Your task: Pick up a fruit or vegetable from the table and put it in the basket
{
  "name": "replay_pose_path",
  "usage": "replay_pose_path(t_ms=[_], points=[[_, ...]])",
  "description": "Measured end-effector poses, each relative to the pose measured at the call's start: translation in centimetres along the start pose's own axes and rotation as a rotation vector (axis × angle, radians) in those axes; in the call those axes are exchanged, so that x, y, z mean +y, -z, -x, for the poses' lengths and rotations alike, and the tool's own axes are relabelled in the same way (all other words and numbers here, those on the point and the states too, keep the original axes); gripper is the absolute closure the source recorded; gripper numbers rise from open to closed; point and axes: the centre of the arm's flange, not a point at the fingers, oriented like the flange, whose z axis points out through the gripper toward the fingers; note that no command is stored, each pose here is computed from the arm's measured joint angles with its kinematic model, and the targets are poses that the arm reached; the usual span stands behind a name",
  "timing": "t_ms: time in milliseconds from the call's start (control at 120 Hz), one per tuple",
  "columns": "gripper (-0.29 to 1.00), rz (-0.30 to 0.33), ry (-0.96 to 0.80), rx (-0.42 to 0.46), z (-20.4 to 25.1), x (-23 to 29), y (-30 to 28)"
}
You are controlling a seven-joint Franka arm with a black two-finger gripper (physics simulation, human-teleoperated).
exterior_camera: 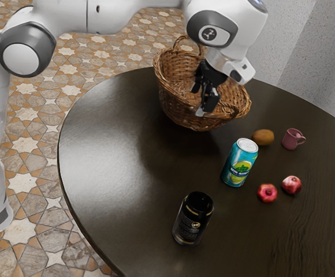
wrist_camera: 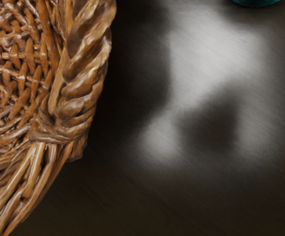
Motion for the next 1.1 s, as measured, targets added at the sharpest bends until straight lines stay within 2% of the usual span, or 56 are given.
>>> replay_pose_path(t_ms=[200,292,567,708,892,1100], points=[[0.0,0.005,-0.012,0.041,-0.7,1.1,0.2],[0.0,0.007,-0.005,0.093,-0.7,0.9,2.3],[0.0,-0.009,0.048,0.144,-0.2,-0.4,5.2],[0.0,0.013,0.065,0.241,-5.0,-1.4,7.0],[0.0,0.066,-0.064,0.291,-8.8,2.9,5.3],[0.0,0.108,-0.195,0.388,-11.8,6.0,4.1]])
